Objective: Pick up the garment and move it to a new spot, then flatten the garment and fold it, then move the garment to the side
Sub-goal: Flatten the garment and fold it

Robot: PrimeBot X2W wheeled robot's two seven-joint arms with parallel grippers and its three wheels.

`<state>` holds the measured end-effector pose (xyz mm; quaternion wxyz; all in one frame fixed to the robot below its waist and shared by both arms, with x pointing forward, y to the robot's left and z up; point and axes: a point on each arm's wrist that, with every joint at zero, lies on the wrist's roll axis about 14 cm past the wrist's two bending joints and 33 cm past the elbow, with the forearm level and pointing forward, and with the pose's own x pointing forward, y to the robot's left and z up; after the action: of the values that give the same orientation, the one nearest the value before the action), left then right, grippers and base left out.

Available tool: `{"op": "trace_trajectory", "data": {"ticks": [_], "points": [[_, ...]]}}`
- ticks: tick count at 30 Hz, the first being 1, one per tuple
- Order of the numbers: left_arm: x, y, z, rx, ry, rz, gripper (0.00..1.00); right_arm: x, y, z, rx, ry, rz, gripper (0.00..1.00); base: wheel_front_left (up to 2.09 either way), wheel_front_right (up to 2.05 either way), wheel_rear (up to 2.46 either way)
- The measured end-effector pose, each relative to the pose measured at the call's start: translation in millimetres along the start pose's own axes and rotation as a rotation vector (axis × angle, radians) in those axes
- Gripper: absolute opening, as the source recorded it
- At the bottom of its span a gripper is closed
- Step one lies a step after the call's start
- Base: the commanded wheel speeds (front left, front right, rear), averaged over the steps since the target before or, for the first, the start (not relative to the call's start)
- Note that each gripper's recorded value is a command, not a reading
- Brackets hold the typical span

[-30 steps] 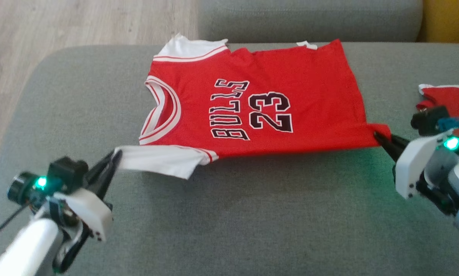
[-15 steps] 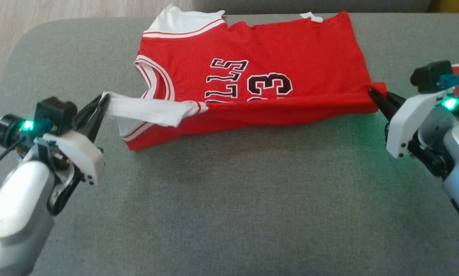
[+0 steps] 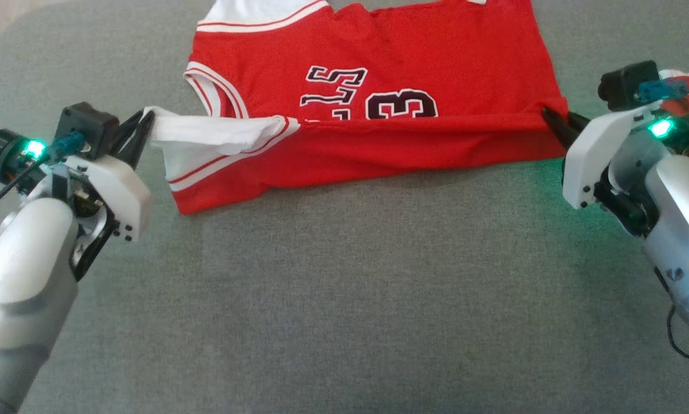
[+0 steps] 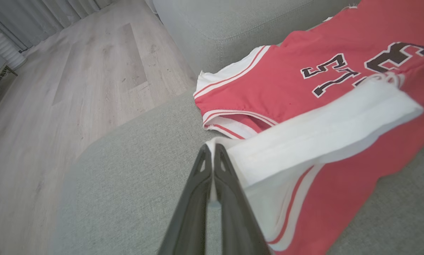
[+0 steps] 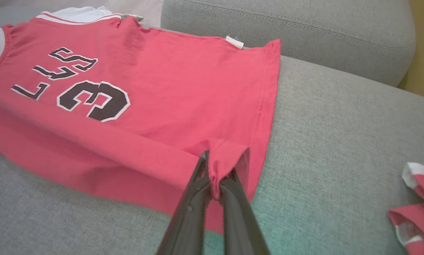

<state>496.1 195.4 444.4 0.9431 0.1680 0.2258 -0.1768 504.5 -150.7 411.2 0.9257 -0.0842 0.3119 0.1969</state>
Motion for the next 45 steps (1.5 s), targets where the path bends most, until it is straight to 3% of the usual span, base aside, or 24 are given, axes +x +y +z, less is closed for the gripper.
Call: {"op": "trace_trajectory", "data": {"ticks": [7, 8, 9, 10, 15, 19, 24, 28, 34, 45], "points": [[25.5, -8.2, -3.8, 0.032, 0.023, -0.032, 0.00, 18.5, -4.6, 0.0, -0.002, 0.015, -0.012, 0.00, 0.00, 0.00, 0.00], [29.8, -8.2, -1.7, 0.032, 0.020, -0.033, 0.17, 21.3, -6.0, 0.9, -0.002, 0.016, -0.015, 0.00, 0.00, 0.00, 0.00], [34.1, -8.1, 0.6, 0.032, 0.015, -0.033, 0.60, 24.4, -7.5, 2.6, -0.008, 0.013, -0.019, 0.34, 0.00, 0.00, 0.00], [38.3, -7.8, 3.0, 0.034, 0.008, -0.034, 1.00, 27.4, -9.2, 5.0, -0.018, 0.006, -0.025, 0.97, 0.00, 0.00, 0.00], [55.3, -4.1, 24.3, 0.003, -0.112, 0.011, 1.00, 38.2, -26.6, 23.4, 0.043, -0.080, -0.079, 1.00, 0.00, 0.00, 0.00], [54.2, 5.9, 47.3, -0.050, -0.265, 0.106, 1.00, 38.4, -18.2, 47.5, 0.082, -0.222, -0.077, 1.00, 0.00, 0.00, 0.00], [34.8, 25.0, 90.0, -0.153, -0.424, 0.218, 1.00, 14.3, -29.0, 91.1, 0.188, -0.489, -0.126, 1.00, 0.00, 0.00, 0.00], [-1.1, 24.3, 138.0, -0.214, -0.623, 0.262, 1.00, -3.6, -22.7, 99.5, 0.259, -0.589, -0.139, 1.00, 0.00, 0.00, 0.00], [-39.2, -12.1, 89.5, -0.307, -0.593, 0.283, 1.00, -49.9, -5.1, 105.1, 0.299, -0.744, -0.163, 1.00, 0.00, 0.00, 0.00], [-76.8, -42.2, 41.9, -0.442, -0.541, 0.328, 1.00, -104.4, 22.0, 32.5, 0.350, -0.744, -0.216, 1.00, 0.00, 0.00, 0.00]]}}
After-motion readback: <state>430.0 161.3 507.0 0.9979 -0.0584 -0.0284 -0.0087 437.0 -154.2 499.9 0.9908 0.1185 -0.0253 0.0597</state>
